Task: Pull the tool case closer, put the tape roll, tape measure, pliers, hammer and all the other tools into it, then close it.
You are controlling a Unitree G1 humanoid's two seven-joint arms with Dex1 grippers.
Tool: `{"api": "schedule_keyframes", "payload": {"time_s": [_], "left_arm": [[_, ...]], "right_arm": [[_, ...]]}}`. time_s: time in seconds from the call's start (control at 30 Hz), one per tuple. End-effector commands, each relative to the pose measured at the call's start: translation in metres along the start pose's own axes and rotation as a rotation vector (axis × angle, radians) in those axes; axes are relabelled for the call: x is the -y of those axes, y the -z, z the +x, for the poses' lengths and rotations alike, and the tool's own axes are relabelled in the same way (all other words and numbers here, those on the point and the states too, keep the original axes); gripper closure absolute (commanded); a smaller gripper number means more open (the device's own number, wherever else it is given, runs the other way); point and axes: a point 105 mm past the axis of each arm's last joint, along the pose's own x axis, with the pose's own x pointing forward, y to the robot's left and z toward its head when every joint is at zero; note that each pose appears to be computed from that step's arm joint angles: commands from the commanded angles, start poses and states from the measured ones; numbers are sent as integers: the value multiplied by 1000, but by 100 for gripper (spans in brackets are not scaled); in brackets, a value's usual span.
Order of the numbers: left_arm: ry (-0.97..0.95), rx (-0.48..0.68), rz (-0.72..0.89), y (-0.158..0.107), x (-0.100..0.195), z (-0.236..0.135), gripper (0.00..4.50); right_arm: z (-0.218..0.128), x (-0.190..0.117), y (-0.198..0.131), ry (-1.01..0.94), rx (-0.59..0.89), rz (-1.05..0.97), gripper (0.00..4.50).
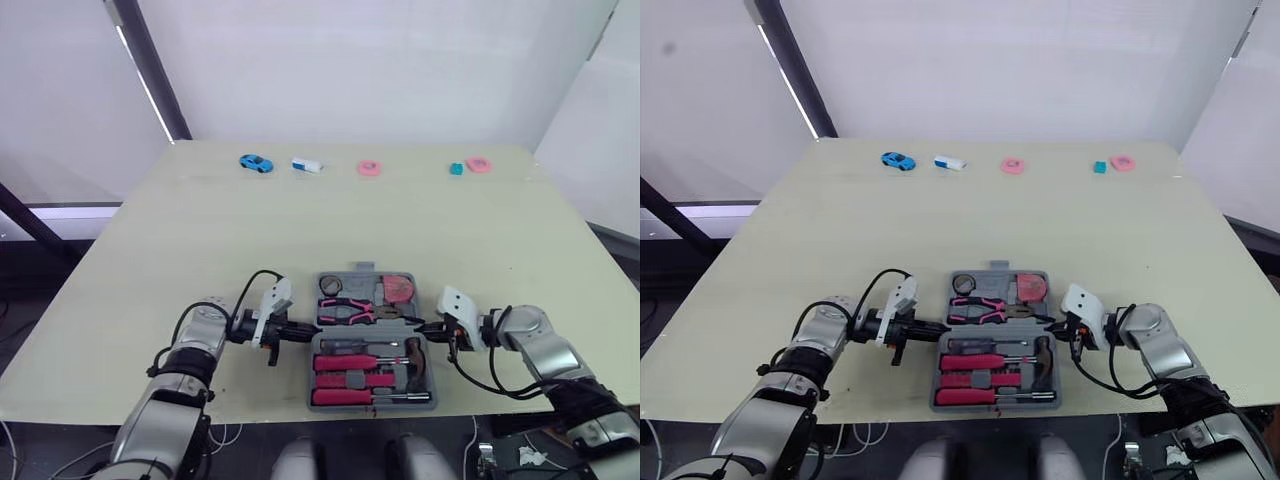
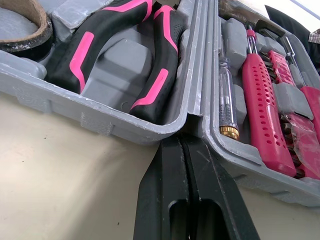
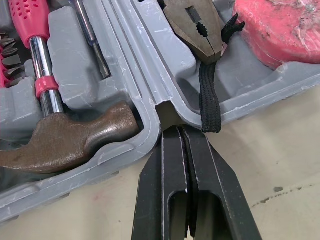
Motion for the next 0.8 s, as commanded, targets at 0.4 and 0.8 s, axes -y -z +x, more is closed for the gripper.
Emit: {"api": "schedule_keyframes", "payload": {"time_s": [0.4, 0.8], "left_arm": [[91, -42, -53, 17, 17, 12, 445], [-20, 2, -6, 12, 3, -5, 445]], "right_arm": [[15, -21, 7, -96, -18, 17, 450], [-7, -6, 14, 3, -16, 18, 450]]}}
